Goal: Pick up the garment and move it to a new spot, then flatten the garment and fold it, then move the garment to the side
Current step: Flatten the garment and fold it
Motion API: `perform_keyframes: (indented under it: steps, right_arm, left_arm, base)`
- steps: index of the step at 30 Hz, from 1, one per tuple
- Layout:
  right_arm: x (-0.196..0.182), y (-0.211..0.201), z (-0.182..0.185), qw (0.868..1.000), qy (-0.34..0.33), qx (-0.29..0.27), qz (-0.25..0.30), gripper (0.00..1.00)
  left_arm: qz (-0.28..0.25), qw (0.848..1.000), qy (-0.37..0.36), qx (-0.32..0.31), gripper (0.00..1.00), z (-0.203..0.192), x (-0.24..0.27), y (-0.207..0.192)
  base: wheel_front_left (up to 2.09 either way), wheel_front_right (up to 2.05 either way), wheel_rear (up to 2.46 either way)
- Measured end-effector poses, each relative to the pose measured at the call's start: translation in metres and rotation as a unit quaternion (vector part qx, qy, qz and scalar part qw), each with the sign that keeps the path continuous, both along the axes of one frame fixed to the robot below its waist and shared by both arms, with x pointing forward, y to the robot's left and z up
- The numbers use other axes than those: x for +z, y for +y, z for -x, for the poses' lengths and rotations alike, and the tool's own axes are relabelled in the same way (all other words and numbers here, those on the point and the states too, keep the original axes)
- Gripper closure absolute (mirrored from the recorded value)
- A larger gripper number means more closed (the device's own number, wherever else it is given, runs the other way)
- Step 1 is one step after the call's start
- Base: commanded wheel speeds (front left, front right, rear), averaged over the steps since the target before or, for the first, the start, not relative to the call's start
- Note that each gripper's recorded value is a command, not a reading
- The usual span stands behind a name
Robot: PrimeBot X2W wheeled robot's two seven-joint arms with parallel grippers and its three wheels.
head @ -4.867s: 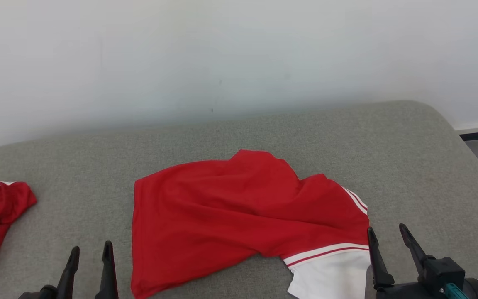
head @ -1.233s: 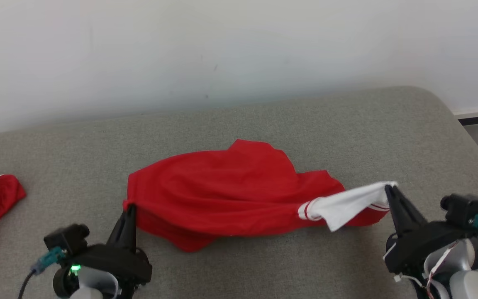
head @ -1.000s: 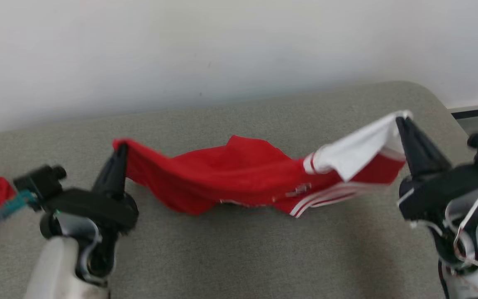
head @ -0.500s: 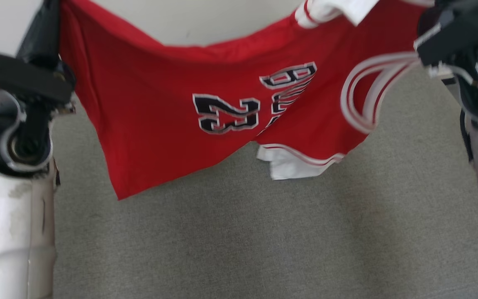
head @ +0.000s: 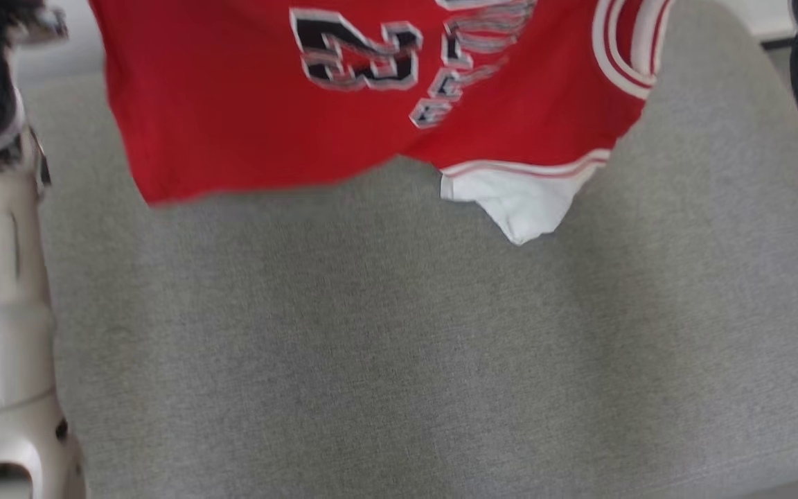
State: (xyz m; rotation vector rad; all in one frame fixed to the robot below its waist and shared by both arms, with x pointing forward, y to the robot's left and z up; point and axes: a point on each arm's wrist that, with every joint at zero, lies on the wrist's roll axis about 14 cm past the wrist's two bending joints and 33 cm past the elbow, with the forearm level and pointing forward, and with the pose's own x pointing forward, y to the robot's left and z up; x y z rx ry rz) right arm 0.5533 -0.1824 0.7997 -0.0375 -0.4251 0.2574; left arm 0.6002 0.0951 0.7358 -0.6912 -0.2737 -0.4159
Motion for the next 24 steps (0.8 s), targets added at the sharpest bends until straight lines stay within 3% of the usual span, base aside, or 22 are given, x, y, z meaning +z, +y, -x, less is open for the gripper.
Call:
perform_keyframes:
  steps: [5, 9, 13, 19, 21, 24]
  right_arm:
    - [-0.004, -0.012, -0.039, 0.999, -0.004, -0.016, -0.033, 1.00]
    - [0.012, -0.029, -0.072, 0.992, -0.079, -0.041, -0.087, 1.00]
    - [0.031, -0.021, -0.087, 0.982, -0.154, -0.038, -0.106, 1.00]
    - [0.076, -0.019, -0.080, 0.958, -0.273, -0.052, -0.068, 1.00]
    - [0.066, -0.016, -0.087, 0.957, -0.282, -0.058, -0.047, 1.00]
    - [0.008, -0.021, -0.120, 0.970, -0.228, -0.069, -0.045, 1.00]
  left_arm:
    - [0.054, 0.999, -0.006, -0.001, 1.00, -0.030, 0.010, 0.002]
    - [0.052, 0.994, -0.069, 0.066, 1.00, -0.063, 0.020, 0.030]
    - [0.052, 0.984, -0.135, 0.104, 1.00, -0.080, 0.030, 0.040]
    - [0.063, 0.968, -0.210, 0.120, 1.00, -0.098, 0.038, 0.040]
    - [0.047, 0.971, -0.206, 0.110, 1.00, -0.110, 0.017, 0.031]
    - [0.022, 0.980, -0.170, 0.101, 1.00, -0.130, -0.038, 0.021]
  base:
    - [0.00, 0.00, 0.00]
    - [0.00, 0.00, 0.00]
    - [0.00, 0.00, 0.00]
    - [0.00, 0.00, 0.00]
    - [0.00, 0.00, 0.00]
    - [0.00, 0.00, 0.00]
